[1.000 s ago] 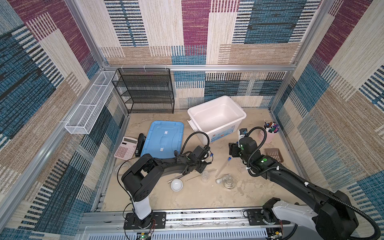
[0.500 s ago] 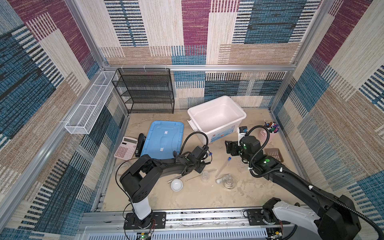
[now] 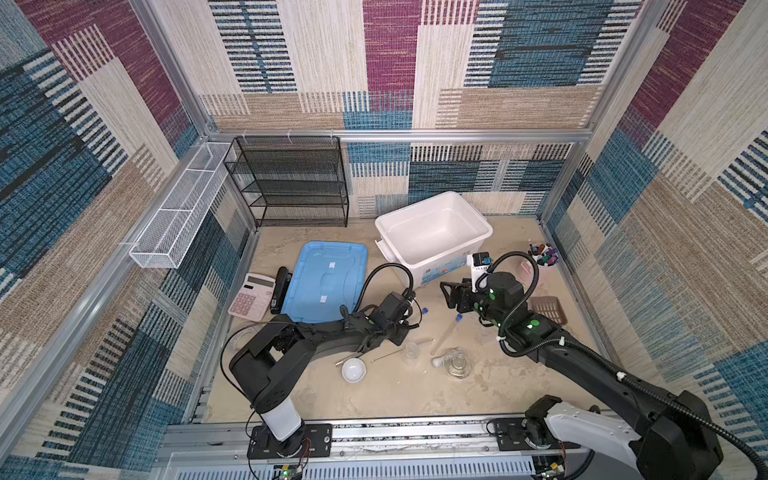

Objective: Organize the chemistry lab equipment

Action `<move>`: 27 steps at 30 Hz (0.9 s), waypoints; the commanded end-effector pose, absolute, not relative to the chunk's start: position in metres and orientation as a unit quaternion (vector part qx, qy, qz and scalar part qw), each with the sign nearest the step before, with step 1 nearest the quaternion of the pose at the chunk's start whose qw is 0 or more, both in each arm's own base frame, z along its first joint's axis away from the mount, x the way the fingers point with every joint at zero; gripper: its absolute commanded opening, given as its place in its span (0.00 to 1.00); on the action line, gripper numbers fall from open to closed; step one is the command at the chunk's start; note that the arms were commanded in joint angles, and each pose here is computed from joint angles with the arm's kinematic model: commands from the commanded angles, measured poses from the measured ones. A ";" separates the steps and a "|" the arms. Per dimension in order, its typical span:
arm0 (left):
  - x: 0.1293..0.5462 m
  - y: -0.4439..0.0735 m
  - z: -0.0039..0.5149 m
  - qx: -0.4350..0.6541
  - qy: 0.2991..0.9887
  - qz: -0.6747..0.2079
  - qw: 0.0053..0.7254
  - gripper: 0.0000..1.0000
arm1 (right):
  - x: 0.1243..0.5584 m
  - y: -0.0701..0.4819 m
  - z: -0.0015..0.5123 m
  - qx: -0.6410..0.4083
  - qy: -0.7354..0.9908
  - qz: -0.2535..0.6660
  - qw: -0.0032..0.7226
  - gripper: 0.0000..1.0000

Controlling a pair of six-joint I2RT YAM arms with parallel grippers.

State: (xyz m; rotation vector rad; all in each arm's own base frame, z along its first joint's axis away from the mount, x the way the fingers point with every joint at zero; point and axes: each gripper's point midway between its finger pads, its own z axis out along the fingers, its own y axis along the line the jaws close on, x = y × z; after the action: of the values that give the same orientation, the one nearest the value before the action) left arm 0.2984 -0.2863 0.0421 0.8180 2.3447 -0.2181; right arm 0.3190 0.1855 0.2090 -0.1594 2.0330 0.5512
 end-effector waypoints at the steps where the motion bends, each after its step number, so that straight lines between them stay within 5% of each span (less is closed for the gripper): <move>1: 0.301 -0.288 0.041 0.316 0.890 -0.079 0.319 0.28 | 0.320 0.192 0.221 -0.064 0.825 0.249 0.504 0.78; 27: 0.299 -0.290 0.054 0.322 0.883 -0.089 0.330 0.48 | 0.326 0.187 0.211 -0.054 0.836 0.230 0.496 0.79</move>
State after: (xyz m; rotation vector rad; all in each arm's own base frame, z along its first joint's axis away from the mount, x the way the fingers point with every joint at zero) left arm 0.3032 -0.2850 0.0532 0.8002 2.3206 -0.1980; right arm 0.3223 0.1849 0.2023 -0.1388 2.0543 0.5406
